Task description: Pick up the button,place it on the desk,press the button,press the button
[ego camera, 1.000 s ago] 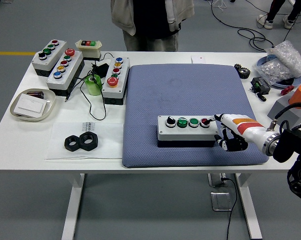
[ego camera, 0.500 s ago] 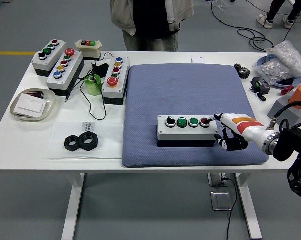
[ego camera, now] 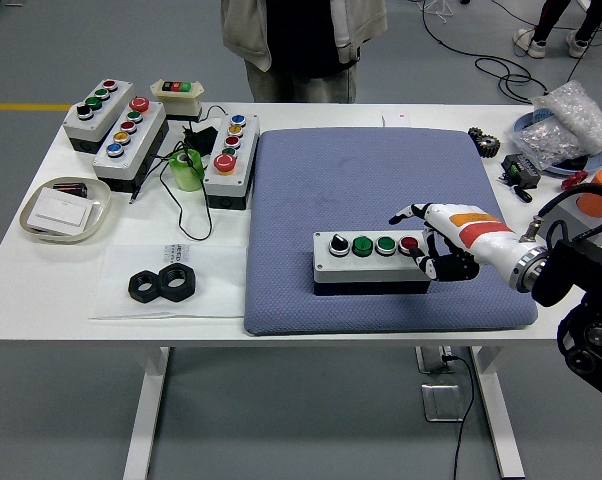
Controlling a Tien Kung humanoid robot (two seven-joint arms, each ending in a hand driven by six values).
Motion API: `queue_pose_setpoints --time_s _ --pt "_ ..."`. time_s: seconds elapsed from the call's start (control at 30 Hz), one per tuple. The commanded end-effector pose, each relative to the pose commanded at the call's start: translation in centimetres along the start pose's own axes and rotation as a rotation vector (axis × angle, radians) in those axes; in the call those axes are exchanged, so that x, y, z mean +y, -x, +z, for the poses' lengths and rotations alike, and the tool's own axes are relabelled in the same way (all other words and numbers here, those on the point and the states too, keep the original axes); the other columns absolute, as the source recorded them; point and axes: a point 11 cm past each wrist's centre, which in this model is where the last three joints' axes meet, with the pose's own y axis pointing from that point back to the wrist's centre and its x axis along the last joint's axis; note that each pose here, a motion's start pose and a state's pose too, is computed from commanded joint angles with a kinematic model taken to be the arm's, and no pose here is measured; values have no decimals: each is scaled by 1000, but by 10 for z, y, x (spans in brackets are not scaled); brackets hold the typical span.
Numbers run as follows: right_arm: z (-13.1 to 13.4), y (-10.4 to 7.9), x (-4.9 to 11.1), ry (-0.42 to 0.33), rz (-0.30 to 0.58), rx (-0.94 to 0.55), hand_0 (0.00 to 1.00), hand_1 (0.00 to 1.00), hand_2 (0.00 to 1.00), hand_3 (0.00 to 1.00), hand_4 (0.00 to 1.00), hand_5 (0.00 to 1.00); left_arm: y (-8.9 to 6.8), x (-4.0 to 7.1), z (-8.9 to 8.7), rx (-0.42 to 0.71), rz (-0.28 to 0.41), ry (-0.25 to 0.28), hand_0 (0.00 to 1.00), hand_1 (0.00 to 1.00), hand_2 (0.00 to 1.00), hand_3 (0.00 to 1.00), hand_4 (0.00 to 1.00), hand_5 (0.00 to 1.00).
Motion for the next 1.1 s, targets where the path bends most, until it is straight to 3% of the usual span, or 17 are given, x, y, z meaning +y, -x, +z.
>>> queue_pose_setpoints --time_s 0.83,1.1 --pt "8 28 -2 34 -106 23 131 2 141 804 568 2 0 0 4 5 0 7 683 651 748 788 701 998" --pt "6 22 -3 27 -75 16 133 2 142 804 572 2 0 1 4 7 0 9 683 652 748 788 701 998"
